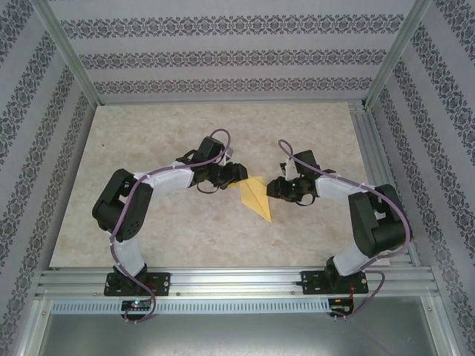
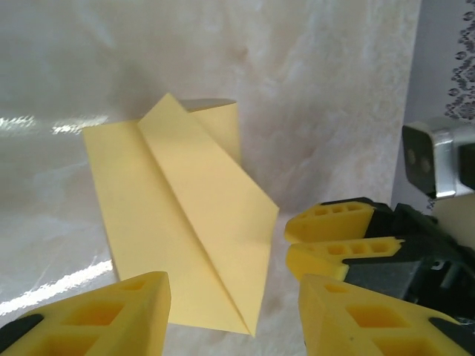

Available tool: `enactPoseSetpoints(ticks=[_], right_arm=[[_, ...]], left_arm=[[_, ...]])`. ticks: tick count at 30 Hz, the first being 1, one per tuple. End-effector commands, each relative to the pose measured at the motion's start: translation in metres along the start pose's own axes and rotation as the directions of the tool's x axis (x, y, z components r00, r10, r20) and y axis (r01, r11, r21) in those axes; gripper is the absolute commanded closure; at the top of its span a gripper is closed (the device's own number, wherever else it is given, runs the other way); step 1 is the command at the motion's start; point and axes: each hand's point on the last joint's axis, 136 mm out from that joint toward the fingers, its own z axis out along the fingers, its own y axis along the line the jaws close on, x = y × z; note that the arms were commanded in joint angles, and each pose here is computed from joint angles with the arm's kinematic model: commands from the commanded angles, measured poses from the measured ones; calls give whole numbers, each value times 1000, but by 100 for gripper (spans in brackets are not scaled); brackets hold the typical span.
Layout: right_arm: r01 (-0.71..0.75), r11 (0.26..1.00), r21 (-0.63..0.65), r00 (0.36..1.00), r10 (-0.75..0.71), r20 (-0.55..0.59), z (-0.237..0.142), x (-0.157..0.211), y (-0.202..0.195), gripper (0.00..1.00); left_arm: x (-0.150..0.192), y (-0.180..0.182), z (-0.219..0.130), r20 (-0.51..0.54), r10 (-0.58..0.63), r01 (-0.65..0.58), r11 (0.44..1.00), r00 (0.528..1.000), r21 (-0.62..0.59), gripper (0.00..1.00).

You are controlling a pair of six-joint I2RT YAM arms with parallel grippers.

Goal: Fold a paper plane with a square sheet of paper (fold left side to right side)
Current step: Turn over the paper at the center of the table.

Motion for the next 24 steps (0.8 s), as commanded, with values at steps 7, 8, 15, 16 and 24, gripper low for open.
enactPoseSetpoints(ticks=[7, 8, 15, 16, 24], right_arm=[[63, 993, -97, 998, -62, 21, 15, -28, 15, 66], [62, 992, -106, 998, -61, 16, 17, -27, 16, 67], [63, 987, -147, 998, -61, 16, 17, -25, 23, 98], [65, 986, -155, 998, -62, 20, 16, -26, 26, 100], [102, 967, -232, 988, -72, 134, -30, -40, 59, 100]], left_arm=[[-9, -14, -7, 49, 24, -26, 999, 999, 44, 49], [-9, -15, -7, 49, 24, -26, 999, 999, 42, 49], [-10, -15, -10, 56, 30, -32, 999, 998, 30, 49], [-10, -15, -11, 60, 30, -32, 999, 998, 32, 49], [-24, -39, -57, 188, 15, -42, 990, 982, 137, 39]])
